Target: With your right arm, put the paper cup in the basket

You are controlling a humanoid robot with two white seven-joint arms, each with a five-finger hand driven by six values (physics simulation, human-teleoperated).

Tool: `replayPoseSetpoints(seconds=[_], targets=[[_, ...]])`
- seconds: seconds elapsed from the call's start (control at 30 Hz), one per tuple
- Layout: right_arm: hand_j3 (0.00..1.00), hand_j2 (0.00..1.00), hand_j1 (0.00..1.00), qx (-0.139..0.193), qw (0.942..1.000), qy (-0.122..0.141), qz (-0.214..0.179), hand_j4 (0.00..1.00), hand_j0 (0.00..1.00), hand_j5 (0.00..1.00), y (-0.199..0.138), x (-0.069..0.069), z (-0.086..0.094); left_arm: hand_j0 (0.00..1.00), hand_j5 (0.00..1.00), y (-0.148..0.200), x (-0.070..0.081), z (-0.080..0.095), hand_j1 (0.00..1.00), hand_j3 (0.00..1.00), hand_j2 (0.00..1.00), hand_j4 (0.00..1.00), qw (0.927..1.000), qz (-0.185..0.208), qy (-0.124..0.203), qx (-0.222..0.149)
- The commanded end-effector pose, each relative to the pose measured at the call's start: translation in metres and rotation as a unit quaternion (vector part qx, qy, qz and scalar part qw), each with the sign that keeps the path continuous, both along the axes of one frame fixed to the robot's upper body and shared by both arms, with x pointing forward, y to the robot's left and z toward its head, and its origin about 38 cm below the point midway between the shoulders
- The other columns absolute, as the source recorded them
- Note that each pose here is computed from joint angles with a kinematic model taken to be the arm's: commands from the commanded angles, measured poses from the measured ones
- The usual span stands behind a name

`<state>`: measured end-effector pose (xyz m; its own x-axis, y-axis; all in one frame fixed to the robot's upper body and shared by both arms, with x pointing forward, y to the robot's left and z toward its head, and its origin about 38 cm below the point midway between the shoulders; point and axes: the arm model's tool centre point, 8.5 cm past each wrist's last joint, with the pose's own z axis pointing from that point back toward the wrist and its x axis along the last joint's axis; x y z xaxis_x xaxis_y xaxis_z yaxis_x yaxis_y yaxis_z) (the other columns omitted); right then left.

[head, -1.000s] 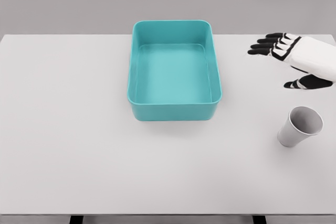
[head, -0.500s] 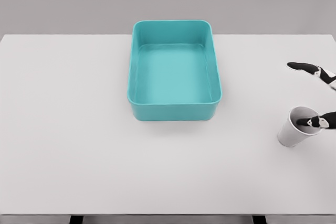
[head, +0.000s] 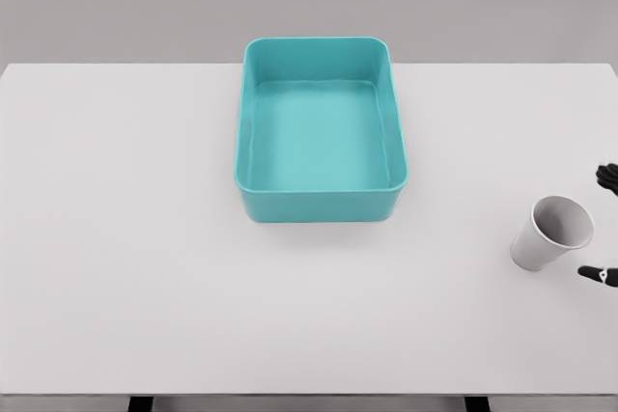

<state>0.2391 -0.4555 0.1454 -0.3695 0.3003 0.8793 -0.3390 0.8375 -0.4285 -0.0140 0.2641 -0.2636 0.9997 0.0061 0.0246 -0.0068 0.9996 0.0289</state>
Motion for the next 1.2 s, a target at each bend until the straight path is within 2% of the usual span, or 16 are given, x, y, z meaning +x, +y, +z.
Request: replayPoseSetpoints(seconds=[0.0,0.03,0.17,0.2,0.4,0.5,0.6,0.8,0.93,1.17], targets=[[1.00,1.00,1.00,0.025,0.9994,0.012,-0.021,1.00,1.00,1.00,-0.001,-0.006,-0.018,1.00,1.00,0.000,0.000,0.000,1.00,1.00,1.00,1.00,1.0000,0.001,0.000,0.000],[1.00,1.00,1.00,0.036,0.9987,0.018,-0.033,1.00,1.00,1.00,0.000,-0.010,-0.029,1.00,1.00,0.000,0.000,0.000,1.00,1.00,1.00,1.00,1.0000,0.000,0.000,0.000],[1.00,1.00,1.00,0.042,0.9975,0.031,-0.047,1.00,1.00,1.00,-0.004,-0.013,-0.040,1.00,1.00,0.000,0.000,0.000,1.00,1.00,1.00,1.00,1.0000,0.000,0.000,0.000],[1.00,1.00,1.00,0.054,0.9965,0.032,-0.055,1.00,1.00,1.00,-0.003,-0.015,-0.047,1.00,1.00,0.000,0.000,0.000,1.00,1.00,1.00,1.00,1.0000,0.000,0.000,0.000],[1.00,1.00,1.00,0.072,0.9931,0.047,-0.080,1.00,1.00,1.00,-0.009,-0.020,-0.064,1.00,1.00,0.000,0.000,0.000,1.00,1.00,1.00,1.00,1.0000,0.000,0.000,0.000],[1.00,1.00,1.00,0.090,0.9913,0.039,-0.088,1.00,1.00,1.00,-0.005,-0.015,-0.069,1.00,1.00,0.000,0.000,0.000,1.00,1.00,1.00,1.00,1.0000,0.000,0.000,0.000],[1.00,1.00,1.00,0.101,0.9895,0.044,-0.093,1.00,1.00,1.00,-0.003,-0.009,-0.078,1.00,1.00,0.000,0.000,0.000,1.00,1.00,1.00,1.00,1.0000,0.000,0.000,0.000],[1.00,1.00,1.00,0.125,0.9846,0.055,-0.109,1.00,1.00,1.00,0.004,-0.015,-0.096,1.00,1.00,0.000,0.000,0.000,1.00,1.00,1.00,1.00,1.0000,0.000,0.000,0.000],[1.00,1.00,1.00,0.131,0.9839,0.055,-0.108,1.00,1.00,1.00,0.006,-0.014,-0.098,1.00,1.00,0.000,0.000,0.000,1.00,1.00,1.00,1.00,1.0000,0.000,0.000,0.000],[1.00,1.00,1.00,0.143,0.9841,0.040,-0.097,1.00,1.00,1.00,0.017,-0.004,-0.093,1.00,1.00,0.000,0.000,0.000,1.00,1.00,1.00,1.00,1.0000,0.000,0.000,0.000]])
